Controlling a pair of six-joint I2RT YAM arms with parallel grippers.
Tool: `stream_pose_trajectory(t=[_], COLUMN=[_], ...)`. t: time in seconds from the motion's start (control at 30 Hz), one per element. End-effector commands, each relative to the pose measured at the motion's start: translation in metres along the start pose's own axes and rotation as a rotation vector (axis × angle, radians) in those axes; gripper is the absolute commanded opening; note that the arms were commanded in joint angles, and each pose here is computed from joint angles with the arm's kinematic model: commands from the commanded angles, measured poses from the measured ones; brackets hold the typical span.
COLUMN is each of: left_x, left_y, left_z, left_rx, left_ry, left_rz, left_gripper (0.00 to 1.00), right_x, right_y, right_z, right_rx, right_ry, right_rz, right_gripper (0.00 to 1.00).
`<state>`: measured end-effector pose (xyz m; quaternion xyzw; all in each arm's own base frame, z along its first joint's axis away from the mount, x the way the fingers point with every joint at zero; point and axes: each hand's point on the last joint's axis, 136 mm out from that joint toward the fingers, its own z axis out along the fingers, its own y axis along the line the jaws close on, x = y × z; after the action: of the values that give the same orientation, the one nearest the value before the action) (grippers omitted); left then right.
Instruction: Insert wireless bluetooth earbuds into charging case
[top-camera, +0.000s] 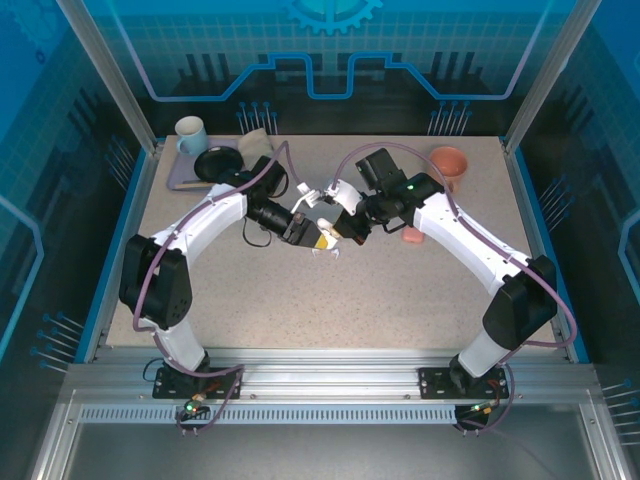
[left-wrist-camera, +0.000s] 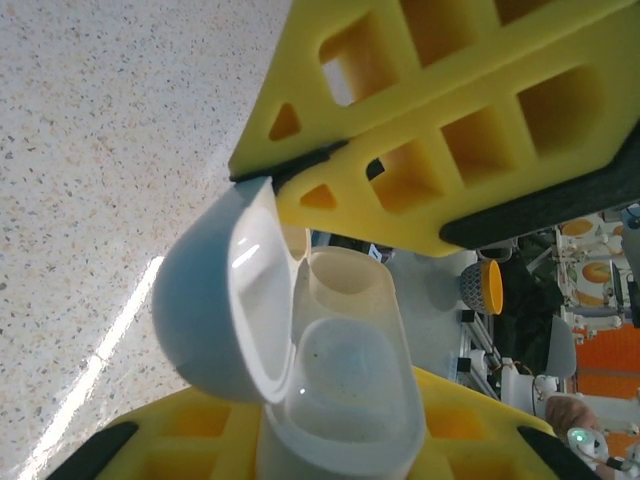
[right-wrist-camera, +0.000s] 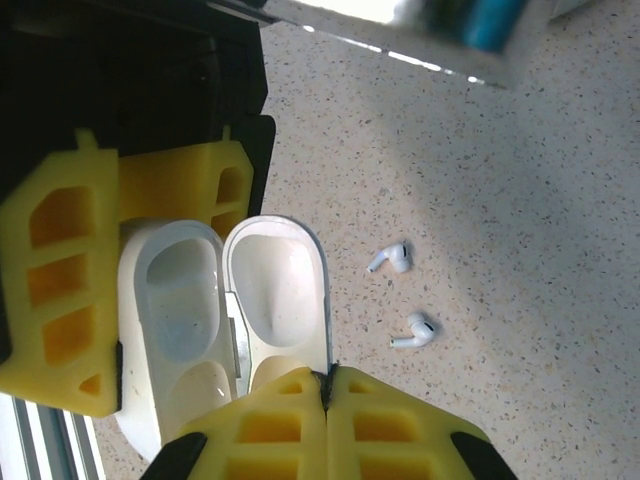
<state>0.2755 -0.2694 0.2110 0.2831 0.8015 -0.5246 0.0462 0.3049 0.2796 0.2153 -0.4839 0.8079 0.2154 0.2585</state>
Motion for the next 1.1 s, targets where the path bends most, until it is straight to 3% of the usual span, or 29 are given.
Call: stream_pose_trajectory(t=[0.0, 0.1, 0.3, 0.67, 0.9, 1.07], left_x=[-0.006, -0.007, -0.008, -0.01, -0.033, -0.046], left_y=[-0.006, -0.008, -0.01, -0.014, -0.008, -0.013], left_z=[0.0, -0.001, -0.004, -0.015, -0.034, -0.057], left_rx=[0.024, 0.021, 0.002, -0.082, -0.253, -0.411], left_ry=[-0.005, -0.021, -0.055, -0.129, -0.314, -0.586], left_rz=[0.019, 0.034, 0.071, 0.151, 0.274, 0.575], left_gripper=[0.21, 0.17, 0.1, 0.0, 0.0, 0.0], right_x=[-0.005, -0.011, -0.025, -0.031, -0.016, 0.006], right_y=[-0.003, -0.011, -0.014, -0.04, -0.07, -0.08], right_z=[-0.011, -0.023, -0.059, -0.089, -0.106, -0.107], right_rx=[0.025, 0.067, 0.113, 0.233, 0.324, 0.364], right_ry=[-0.013, -0.036, -0.129, -0.24, -0.307, -0.327], right_rz=[0.018, 0.041, 0.08, 0.235, 0.479, 0.633], right_gripper=[0.09, 0.23, 0.37, 0.43, 0.45, 0.45])
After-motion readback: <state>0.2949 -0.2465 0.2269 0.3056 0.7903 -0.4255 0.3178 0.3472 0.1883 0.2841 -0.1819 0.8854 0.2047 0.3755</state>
